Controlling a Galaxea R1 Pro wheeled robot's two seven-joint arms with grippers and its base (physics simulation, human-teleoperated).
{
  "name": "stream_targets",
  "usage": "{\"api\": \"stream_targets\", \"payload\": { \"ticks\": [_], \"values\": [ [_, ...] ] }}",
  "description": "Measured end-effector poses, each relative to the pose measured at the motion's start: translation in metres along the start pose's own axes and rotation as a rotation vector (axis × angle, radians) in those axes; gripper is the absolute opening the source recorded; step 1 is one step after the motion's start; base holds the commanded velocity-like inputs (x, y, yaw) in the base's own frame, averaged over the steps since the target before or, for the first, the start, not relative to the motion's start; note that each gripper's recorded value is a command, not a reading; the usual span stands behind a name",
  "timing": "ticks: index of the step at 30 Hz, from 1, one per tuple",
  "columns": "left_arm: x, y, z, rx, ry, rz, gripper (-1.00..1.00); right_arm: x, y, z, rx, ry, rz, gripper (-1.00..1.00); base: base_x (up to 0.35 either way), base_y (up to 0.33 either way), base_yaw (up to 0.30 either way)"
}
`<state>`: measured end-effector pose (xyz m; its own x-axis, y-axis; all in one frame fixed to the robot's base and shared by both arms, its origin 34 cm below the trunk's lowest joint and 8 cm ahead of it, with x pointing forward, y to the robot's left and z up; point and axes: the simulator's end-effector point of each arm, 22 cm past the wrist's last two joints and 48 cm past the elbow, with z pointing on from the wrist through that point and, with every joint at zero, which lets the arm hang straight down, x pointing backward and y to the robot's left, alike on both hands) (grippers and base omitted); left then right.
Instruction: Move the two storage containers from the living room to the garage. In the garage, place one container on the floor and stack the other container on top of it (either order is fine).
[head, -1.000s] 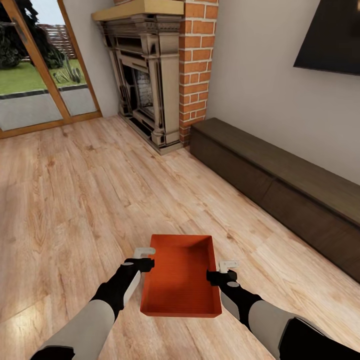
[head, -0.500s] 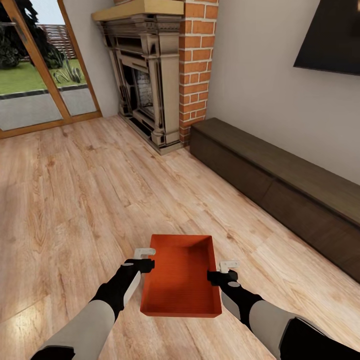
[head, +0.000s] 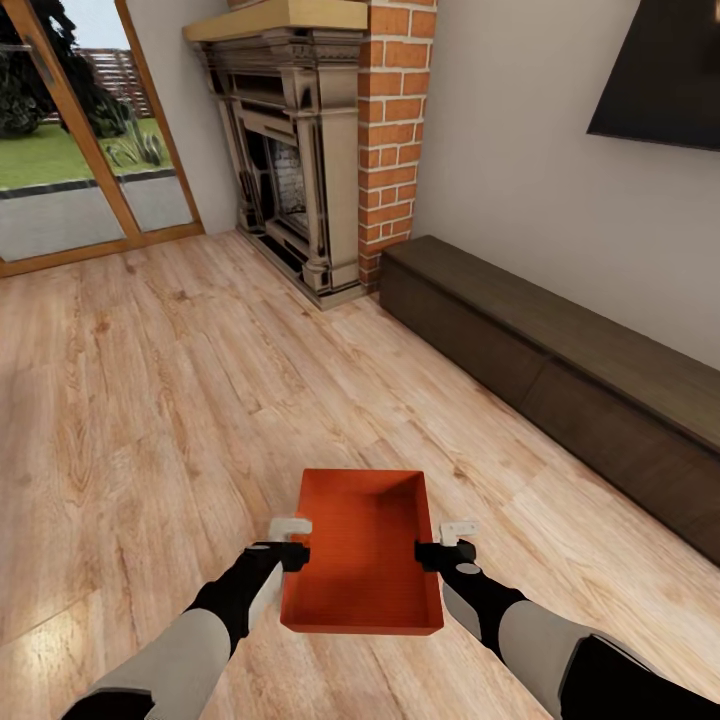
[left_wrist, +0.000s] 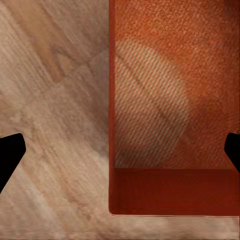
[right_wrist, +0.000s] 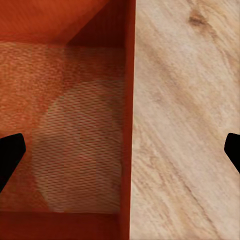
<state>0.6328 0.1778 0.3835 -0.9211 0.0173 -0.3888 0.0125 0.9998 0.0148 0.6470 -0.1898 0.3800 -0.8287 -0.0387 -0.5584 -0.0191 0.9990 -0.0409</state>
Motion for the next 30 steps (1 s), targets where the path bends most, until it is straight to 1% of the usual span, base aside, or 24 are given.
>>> {"api": "stream_targets", "payload": {
  "ticks": [2, 4, 12, 16, 20, 28, 30],
  "values": [
    [0.013, 0.000, 0.002, 0.000, 0.025, 0.005, 1.00, 0.000, 0.000, 0.000, 0.000, 0.001, 0.000, 1.00, 0.000, 0.000, 0.000],
    [0.018, 0.000, 0.003, 0.000, 0.033, 0.005, 1.00, 0.000, 0.000, 0.000, -0.001, 0.002, 0.000, 1.00, 0.000, 0.000, 0.000],
    [0.017, 0.001, 0.003, -0.001, 0.031, 0.004, 1.00, 0.001, 0.000, 0.000, 0.000, 0.004, -0.001, 1.00, 0.000, 0.000, 0.000],
    [0.003, 0.002, 0.001, -0.003, 0.002, -0.001, 1.00, 0.001, -0.001, 0.000, 0.001, 0.004, -0.001, 1.00, 0.000, 0.000, 0.000],
    [-0.020, 0.003, -0.003, -0.005, -0.049, -0.007, 1.00, 0.001, -0.002, 0.000, 0.002, 0.003, -0.001, 1.00, 0.000, 0.000, 0.000],
    [-0.025, 0.004, -0.004, -0.007, -0.058, -0.012, 1.00, 0.001, -0.002, 0.000, 0.002, 0.003, -0.001, 1.00, 0.000, 0.000, 0.000],
    [-0.023, 0.004, 0.000, -0.007, -0.058, -0.012, 1.00, 0.003, -0.002, 0.003, 0.002, 0.003, -0.001, 1.00, 0.000, 0.000, 0.000]
  ]
}}
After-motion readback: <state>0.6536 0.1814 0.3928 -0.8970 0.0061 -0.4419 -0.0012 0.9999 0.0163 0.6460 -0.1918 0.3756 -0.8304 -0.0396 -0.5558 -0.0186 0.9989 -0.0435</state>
